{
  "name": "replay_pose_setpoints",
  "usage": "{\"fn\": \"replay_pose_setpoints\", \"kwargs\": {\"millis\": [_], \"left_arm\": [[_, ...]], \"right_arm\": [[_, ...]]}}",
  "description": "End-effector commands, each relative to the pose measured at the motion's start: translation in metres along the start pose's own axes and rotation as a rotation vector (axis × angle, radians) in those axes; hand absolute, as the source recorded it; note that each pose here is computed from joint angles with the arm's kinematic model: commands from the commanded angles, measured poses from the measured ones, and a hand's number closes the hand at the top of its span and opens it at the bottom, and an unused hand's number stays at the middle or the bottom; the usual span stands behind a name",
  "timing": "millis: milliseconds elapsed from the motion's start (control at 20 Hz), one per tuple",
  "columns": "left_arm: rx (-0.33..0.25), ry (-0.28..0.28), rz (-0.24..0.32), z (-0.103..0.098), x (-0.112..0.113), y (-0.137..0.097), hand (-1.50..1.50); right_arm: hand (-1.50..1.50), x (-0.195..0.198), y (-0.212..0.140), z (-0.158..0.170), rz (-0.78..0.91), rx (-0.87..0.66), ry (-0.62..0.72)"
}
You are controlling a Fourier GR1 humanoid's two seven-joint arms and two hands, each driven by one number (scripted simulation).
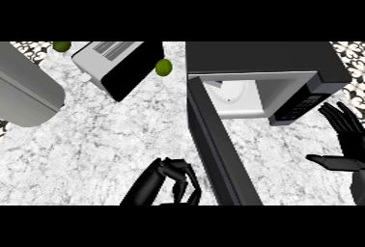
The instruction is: Pick up the milk, place it into the microwave and close the microwave
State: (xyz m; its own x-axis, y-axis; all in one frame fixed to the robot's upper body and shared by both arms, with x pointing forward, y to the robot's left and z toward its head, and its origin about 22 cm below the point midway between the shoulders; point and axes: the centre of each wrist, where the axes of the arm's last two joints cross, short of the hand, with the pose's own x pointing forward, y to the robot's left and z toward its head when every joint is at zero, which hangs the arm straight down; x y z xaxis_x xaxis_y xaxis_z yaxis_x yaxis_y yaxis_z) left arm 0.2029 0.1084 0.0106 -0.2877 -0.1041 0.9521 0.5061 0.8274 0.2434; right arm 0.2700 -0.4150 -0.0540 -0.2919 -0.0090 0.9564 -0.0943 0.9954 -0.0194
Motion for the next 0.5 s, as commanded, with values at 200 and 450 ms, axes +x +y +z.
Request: {"fn": "replay_pose_setpoints", "kwargs": {"millis": [200, 450], "left_arm": [[-0.159, 0.001, -0.109, -0.048, -0.010, -0.047, 1.50], [-0.131, 0.120, -0.098, -0.057, -0.020, -0.067, 1.50]], "right_arm": [[-1.50, 0.034, -0.019, -0.014, -0.096, 0.129, -0.171], [-1.50, 0.053, -0.011, -0.032, -0.115, 0.169, -0.210]]}}
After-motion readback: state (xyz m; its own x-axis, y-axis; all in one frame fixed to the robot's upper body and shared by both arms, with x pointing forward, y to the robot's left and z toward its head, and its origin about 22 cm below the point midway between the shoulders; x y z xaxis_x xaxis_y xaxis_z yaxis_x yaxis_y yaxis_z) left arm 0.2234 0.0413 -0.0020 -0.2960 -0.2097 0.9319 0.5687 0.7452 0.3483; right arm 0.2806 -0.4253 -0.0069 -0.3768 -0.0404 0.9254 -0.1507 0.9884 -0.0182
